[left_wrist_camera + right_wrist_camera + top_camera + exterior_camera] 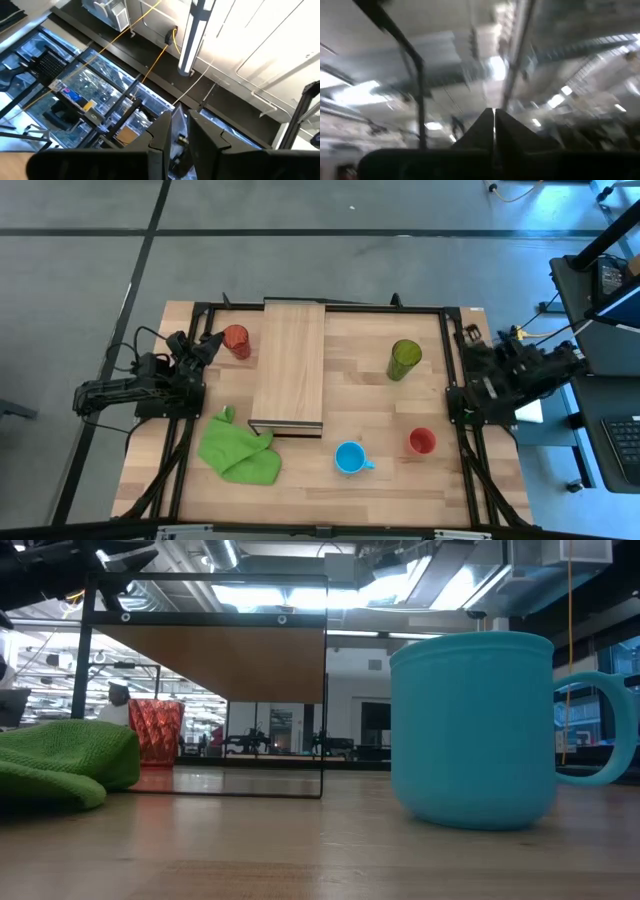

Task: Stack small to large cups/mugs on shelf
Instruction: Put the green cup on the shelf

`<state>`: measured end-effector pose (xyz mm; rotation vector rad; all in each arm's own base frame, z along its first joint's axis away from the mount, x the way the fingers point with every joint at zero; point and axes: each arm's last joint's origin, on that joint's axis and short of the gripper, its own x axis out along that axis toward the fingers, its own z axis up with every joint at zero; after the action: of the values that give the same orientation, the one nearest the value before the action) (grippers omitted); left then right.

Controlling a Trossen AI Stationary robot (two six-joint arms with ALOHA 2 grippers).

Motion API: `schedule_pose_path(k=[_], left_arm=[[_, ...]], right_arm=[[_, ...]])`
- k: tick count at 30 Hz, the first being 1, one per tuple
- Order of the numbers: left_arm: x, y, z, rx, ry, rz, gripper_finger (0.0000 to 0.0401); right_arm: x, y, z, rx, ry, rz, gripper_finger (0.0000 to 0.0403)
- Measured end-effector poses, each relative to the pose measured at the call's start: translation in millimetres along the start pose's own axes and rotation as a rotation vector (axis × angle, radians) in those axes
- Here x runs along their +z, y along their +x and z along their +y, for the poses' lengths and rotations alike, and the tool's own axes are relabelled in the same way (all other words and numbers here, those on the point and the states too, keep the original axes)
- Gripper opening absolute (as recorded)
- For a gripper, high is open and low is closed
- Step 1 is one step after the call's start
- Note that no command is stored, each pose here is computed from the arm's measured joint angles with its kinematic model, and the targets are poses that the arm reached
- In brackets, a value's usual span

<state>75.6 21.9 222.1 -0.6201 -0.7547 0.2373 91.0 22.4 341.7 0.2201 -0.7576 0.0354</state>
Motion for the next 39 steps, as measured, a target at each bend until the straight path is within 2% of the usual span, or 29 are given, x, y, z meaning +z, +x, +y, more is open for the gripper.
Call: schedule_pose_path(k=[3, 8, 10, 14, 17, 21, 24, 27, 29, 33, 36, 39], left_arm=[[-1.5, 0.0, 1.1, 0.011, 0.006, 0.016, 0.0055], [-6.1, -0.3, 4.4, 0.042, 0.023, 0.063, 0.0055], [-6.3, -0.3, 4.5, 0.042, 0.023, 0.066, 0.0055], [-6.6, -0.3, 3.8, 0.022, 0.016, 0.079, 0.0055], [-7.3, -0.3, 3.0, -0.007, 0.014, 0.1, 0.0055], [-7.9, -0.4, 2.2, -0.037, 0.012, 0.123, 0.0055], [-8.2, -0.5, 1.8, -0.05, 0.011, 0.132, 0.0055], [-8.4, -0.5, 1.8, -0.051, 0.011, 0.135, 0.0055], [-8.4, -0.5, 1.8, -0.052, 0.011, 0.136, 0.0055], [-9.1, -0.7, 0.9, -0.084, 0.009, 0.159, 0.0055], [-9.7, -0.9, 0.1, -0.114, 0.008, 0.181, 0.0055], [-9.9, -1.0, -0.3, -0.124, 0.007, 0.189, 0.0055]], right_arm=[[16.7, 35.7, 4.6, -0.14, -0.045, 0.181, 0.0034], [55.3, 86.4, 5.3, -0.429, -0.224, 0.31, 0.0041], [70.2, 96.0, 2.5, -0.576, -0.208, 0.39, 0.0041], [84.9, 96.0, -6.9, -0.826, -0.177, 0.561, 0.0042], [79.0, 90.2, -13.4, -0.922, -0.102, 0.691, 0.0042], [49.1, 92.6, -25.4, -0.984, 0.036, 0.869, 0.0043], [25.3, 102.3, -37.9, -1.039, 0.037, 0.951, 0.0058], [11.3, 111.2, -52.4, -1.102, -0.013, 1.003, 0.0095], [8.6, 113.5, -64.5, -1.153, -0.034, 1.037, 0.0128], [11.5, 100.8, -96.1, -1.355, -0.009, 1.164, 0.0187], [18.1, 84.9, -121.1, -1.471, 0.125, 1.266, 0.0207], [18.1, 76.4, -140.3, -1.489, 0.266, 1.351, 0.021]])
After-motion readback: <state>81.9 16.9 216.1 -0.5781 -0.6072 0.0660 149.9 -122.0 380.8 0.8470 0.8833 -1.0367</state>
